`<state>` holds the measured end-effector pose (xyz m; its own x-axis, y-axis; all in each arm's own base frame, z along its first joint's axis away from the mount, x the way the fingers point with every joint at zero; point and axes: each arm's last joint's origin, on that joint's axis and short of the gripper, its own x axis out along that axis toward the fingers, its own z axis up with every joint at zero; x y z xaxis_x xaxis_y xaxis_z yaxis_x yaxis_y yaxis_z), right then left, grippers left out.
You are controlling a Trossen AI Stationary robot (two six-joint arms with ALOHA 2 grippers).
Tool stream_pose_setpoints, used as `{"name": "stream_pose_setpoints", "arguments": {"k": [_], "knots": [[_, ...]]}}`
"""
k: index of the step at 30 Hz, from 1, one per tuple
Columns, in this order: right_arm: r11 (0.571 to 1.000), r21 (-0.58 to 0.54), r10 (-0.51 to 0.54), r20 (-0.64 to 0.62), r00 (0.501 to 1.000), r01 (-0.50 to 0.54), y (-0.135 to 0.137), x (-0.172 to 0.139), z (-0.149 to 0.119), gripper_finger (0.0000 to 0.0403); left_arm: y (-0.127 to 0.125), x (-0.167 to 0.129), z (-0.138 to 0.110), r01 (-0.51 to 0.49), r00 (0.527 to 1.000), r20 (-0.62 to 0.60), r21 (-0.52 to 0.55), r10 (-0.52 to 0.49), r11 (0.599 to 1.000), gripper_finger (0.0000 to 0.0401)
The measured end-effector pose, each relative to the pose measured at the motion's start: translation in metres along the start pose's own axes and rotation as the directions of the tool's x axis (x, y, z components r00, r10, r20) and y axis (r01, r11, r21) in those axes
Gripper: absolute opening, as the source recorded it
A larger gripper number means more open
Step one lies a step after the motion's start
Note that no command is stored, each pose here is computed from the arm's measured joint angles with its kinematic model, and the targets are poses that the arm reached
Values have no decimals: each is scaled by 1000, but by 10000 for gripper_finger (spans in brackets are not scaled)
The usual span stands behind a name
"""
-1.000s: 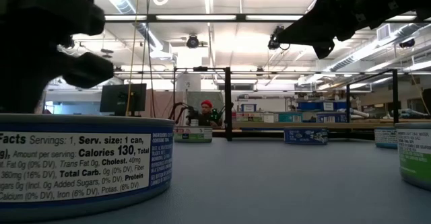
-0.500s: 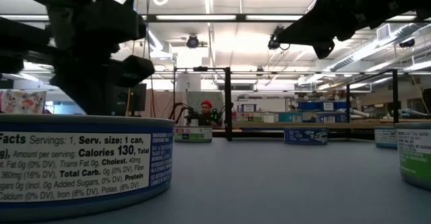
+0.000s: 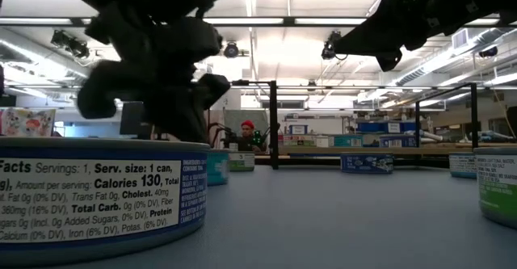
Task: Stack canned seafood by type on shelf
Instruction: Stack the bottom left yellow and blue tuna can onto the other yellow and blue tuna can on the shelf
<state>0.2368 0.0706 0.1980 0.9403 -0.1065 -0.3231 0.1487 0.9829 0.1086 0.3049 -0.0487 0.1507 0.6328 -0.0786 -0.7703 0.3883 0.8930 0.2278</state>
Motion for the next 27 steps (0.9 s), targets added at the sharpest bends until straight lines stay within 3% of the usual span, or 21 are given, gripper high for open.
{"name": "stream_pose_setpoints", "arguments": {"k": [9,14,20,23,27], "knots": [[1000,-4,-2,-7,1000,2,0,0,-1,13,28,11,4,-49,998,35,-6,50,999,0],[1000,-7,-3,-12,1000,3,0,0,-1,24,34,-20,17,-60,996,60,-8,60,998,0],[1000,-13,-7,-23,1000,7,-1,0,-3,34,20,-58,15,27,1000,13,5,-27,1000,5],[1000,-12,-7,-23,1000,7,-1,0,-3,36,8,-59,13,73,997,-44,46,-71,996,22],[1000,-10,-9,-20,1000,9,-1,0,-2,35,-4,-51,17,76,996,-53,187,-67,979,54]]}}
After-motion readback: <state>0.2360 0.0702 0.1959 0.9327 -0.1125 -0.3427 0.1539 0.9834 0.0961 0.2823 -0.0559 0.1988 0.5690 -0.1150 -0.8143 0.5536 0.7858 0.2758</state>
